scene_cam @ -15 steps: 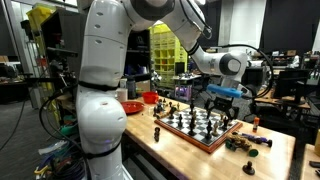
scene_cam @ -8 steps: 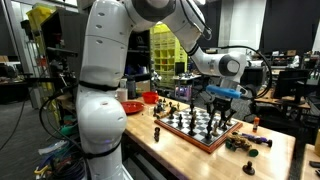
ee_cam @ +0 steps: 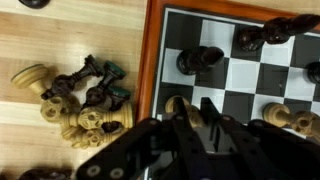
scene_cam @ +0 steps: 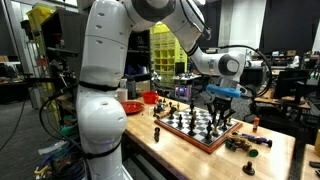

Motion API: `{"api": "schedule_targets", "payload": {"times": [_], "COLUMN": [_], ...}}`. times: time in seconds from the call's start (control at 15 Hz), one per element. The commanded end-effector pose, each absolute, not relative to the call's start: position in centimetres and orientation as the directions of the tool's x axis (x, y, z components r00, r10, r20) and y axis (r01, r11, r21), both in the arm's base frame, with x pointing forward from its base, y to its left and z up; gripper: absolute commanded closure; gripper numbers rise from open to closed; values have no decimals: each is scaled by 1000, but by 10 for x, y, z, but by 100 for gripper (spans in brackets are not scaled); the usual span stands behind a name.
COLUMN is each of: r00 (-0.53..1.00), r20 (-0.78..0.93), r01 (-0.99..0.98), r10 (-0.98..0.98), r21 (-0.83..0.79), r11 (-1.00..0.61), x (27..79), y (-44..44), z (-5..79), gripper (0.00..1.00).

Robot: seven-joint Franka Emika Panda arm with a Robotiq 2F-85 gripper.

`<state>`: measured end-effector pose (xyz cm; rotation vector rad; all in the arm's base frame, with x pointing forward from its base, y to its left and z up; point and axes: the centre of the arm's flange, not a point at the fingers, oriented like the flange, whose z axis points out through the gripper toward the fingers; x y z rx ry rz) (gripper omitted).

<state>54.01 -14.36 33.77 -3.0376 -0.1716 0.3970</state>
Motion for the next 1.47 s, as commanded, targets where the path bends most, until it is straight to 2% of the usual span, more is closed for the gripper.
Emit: {"api": "schedule_targets", "payload": {"times": [0.0,0.47,1.13,1.2,1.27,1.4], "r00": [967,965,946,947,946,946], "r20": [-214,-124,-59,-63,-63,-66], "r01": [128,228,320,315,318,318], "r10": [137,232,318,314,317,317], "r21": [-57,-42,25,-6,-5,-6], "r11": [-990,-973,-947,-949,-948,-948], "x": [527,514,538,537,538,538], "y": [-139,-104,-44,-49,-47,-47], "z": [363,415,457,448,448,446], "gripper": [95,95,95,95,79,79]}}
